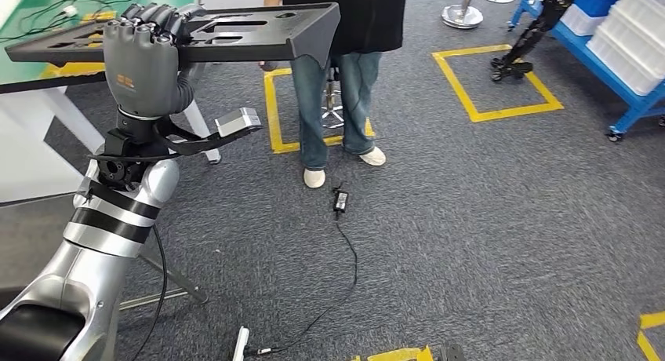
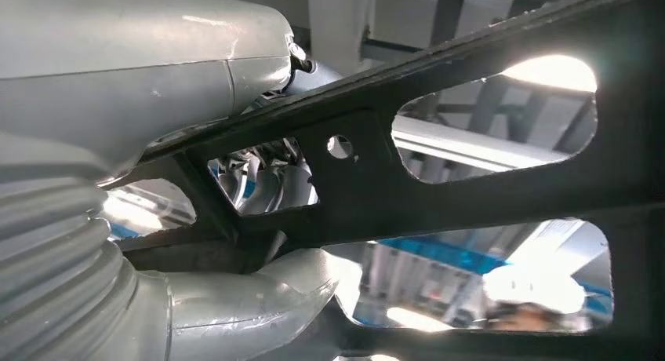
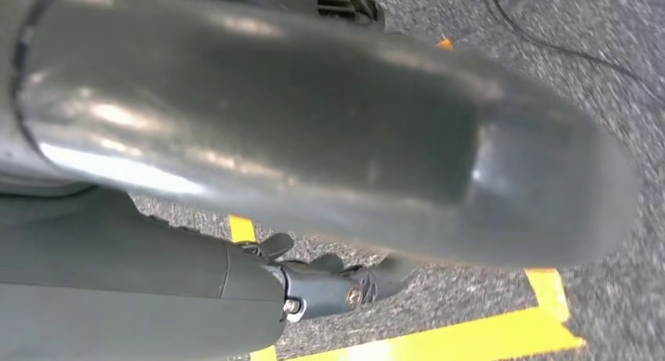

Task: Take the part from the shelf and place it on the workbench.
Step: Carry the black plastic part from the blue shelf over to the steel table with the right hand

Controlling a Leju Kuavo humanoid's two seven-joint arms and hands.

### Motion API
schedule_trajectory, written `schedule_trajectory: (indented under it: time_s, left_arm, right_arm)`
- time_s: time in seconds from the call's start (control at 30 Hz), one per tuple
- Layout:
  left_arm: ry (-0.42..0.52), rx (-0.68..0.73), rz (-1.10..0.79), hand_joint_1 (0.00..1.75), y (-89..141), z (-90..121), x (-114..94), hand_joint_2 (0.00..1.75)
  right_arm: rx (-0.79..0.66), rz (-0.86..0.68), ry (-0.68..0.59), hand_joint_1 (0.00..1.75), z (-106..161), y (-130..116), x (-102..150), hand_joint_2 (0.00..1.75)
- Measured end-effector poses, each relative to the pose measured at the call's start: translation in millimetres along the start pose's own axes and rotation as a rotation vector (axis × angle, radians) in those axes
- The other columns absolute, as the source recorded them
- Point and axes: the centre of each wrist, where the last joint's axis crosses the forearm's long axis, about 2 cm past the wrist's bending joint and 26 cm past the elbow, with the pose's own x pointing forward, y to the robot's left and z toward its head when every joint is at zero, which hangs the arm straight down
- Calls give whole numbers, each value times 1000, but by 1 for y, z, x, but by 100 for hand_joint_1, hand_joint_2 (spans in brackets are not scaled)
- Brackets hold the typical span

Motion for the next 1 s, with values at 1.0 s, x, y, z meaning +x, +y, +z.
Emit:
schedule_trajectory:
  time_s: [1.0]
  left_arm:
    - [0, 19, 26, 175, -2, -12, 12, 175]
  right_arm:
    - [-16, -17, 10, 0, 2, -4, -12, 0]
